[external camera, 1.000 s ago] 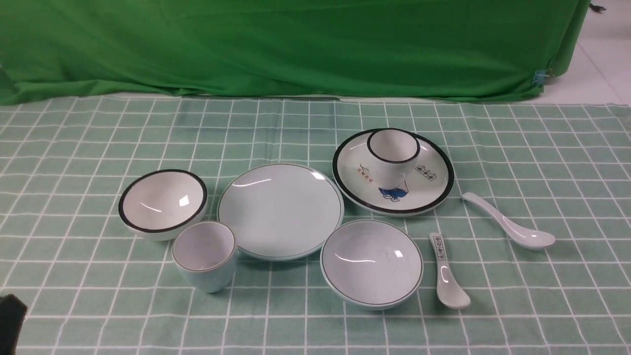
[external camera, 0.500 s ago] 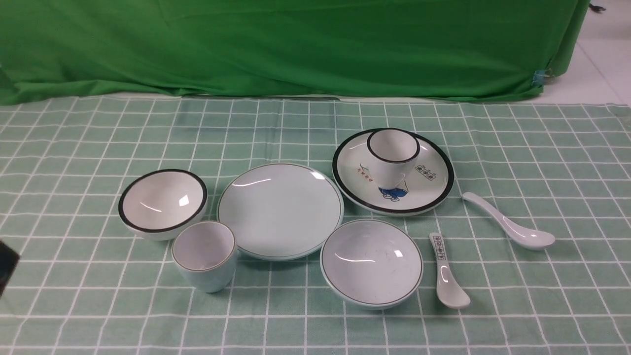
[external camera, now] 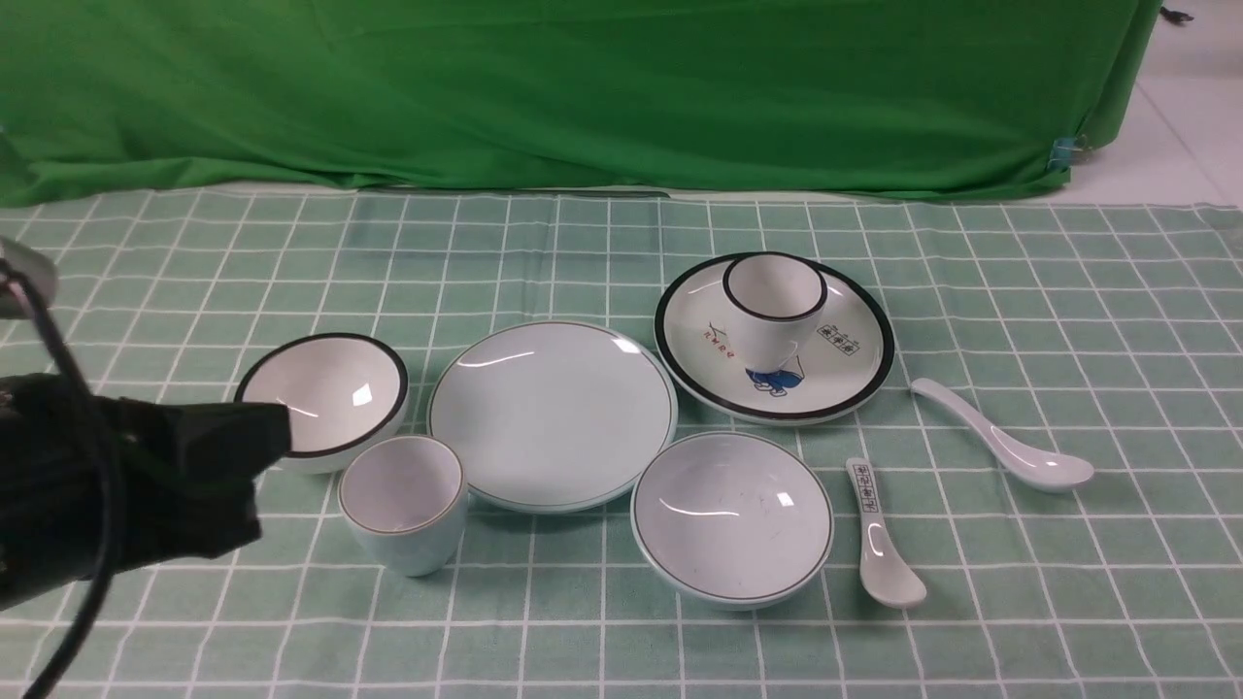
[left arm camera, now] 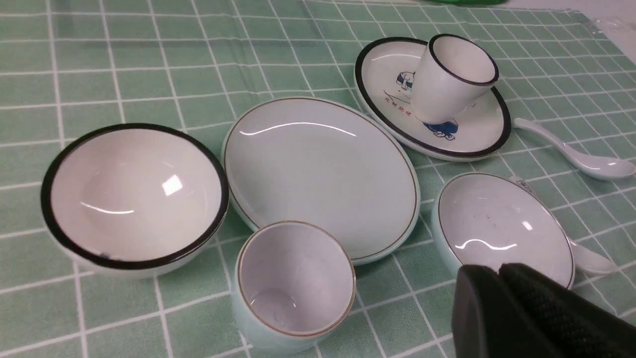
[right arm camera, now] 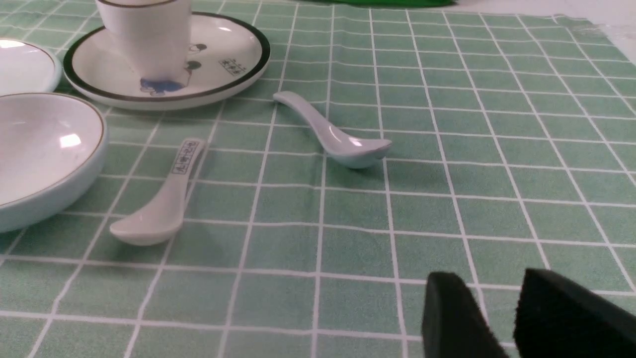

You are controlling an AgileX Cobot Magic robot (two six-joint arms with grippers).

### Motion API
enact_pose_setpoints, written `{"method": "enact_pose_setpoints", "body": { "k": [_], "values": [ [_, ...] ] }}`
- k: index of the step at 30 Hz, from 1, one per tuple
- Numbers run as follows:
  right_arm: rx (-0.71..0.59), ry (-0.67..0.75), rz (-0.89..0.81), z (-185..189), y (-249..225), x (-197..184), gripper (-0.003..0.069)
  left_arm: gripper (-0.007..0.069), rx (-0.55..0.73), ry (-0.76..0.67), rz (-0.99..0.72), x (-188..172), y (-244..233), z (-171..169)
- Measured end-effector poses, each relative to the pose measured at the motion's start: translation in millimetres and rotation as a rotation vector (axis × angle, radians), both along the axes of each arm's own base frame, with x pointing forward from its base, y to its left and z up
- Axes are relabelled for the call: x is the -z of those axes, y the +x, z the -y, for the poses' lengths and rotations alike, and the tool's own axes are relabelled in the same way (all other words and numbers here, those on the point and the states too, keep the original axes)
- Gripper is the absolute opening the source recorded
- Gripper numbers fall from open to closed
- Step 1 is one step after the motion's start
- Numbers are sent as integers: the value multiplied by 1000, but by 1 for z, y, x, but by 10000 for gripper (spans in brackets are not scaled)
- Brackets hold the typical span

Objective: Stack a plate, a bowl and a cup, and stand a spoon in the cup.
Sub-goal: Use the right arm to grab a blue rice bowl

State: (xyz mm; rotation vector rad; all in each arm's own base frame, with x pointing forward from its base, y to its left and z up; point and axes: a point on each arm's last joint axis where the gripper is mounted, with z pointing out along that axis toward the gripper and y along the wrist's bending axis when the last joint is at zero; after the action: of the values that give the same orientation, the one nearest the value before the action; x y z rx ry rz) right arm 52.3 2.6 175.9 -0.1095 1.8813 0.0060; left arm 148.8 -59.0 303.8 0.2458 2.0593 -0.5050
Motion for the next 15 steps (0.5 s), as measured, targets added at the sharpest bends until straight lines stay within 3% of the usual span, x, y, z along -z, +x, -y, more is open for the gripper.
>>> {"method": "enact_pose_setpoints", "body": {
  "k": [7, 8, 9, 10, 14, 15],
  "values": [
    [-1, 1, 12, 0, 0, -1, 242, 18, 60, 14, -9, 4, 3, 11],
    [7, 36, 27, 0, 1, -3, 242, 18, 64, 19, -8, 4, 3, 11],
    [-78, 95, 38, -1, 1, -4, 242, 18, 70, 24, -8, 4, 2, 11],
    [24, 161, 60, -2, 2, -6, 242, 18, 74, 28, -6, 4, 2, 11],
    [67, 449, 147, -3, 3, -16, 242, 18, 104, 48, -11, 5, -1, 12],
    [69, 448, 147, -3, 3, -16, 242, 18, 105, 49, -10, 5, -1, 12]
  ]
}}
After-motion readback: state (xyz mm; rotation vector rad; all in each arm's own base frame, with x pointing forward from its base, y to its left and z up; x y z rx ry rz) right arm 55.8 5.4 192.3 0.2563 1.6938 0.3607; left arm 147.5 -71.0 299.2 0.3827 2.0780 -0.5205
